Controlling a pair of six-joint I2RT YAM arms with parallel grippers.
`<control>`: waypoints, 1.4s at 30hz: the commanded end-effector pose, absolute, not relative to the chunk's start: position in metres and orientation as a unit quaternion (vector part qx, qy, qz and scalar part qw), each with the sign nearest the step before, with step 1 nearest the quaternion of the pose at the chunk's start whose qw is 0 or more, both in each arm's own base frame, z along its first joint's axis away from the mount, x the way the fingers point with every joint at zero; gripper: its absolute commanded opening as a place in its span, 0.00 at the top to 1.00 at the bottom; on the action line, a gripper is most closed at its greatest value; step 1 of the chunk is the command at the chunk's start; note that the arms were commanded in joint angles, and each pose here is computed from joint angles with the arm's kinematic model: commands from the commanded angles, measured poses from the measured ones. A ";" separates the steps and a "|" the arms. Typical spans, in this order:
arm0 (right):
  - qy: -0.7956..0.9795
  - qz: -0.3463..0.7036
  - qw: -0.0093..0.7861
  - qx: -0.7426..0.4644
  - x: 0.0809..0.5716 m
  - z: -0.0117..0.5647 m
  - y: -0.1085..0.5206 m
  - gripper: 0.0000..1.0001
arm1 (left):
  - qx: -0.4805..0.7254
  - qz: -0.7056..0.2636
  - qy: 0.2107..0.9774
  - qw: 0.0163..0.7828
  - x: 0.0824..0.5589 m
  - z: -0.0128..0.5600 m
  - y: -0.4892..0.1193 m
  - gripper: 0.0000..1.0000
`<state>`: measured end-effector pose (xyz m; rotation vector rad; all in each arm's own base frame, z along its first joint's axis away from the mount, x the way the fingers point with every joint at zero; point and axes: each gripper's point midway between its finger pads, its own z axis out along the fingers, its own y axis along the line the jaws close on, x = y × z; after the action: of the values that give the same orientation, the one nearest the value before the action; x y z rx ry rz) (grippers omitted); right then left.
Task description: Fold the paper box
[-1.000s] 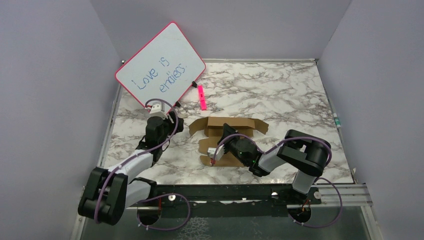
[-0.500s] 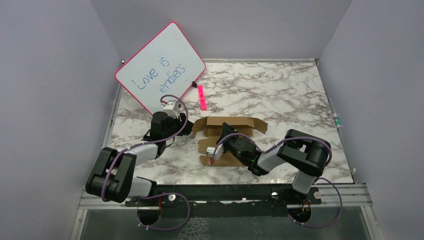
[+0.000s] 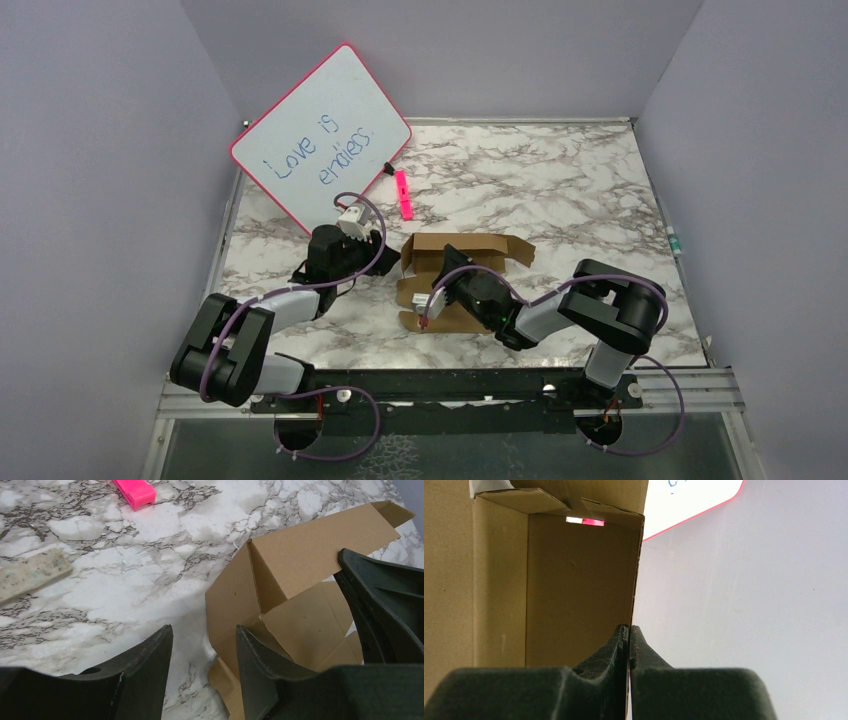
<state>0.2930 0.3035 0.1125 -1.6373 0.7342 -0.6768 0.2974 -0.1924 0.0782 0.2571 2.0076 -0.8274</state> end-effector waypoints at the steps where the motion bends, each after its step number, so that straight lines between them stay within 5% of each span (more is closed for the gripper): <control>1: 0.298 -0.280 0.574 -0.709 0.289 0.114 0.313 0.93 | 0.121 -0.342 0.804 0.471 0.288 0.082 -0.200 0.50; 42: 0.313 -0.227 0.574 -0.722 0.265 0.097 0.324 0.94 | 0.080 -0.255 0.775 0.572 0.304 0.084 -0.211 0.58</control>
<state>0.2747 0.3191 0.1086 -1.6417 0.7216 -0.6028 0.2884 -0.2219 0.0687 0.2735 1.9155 -0.6857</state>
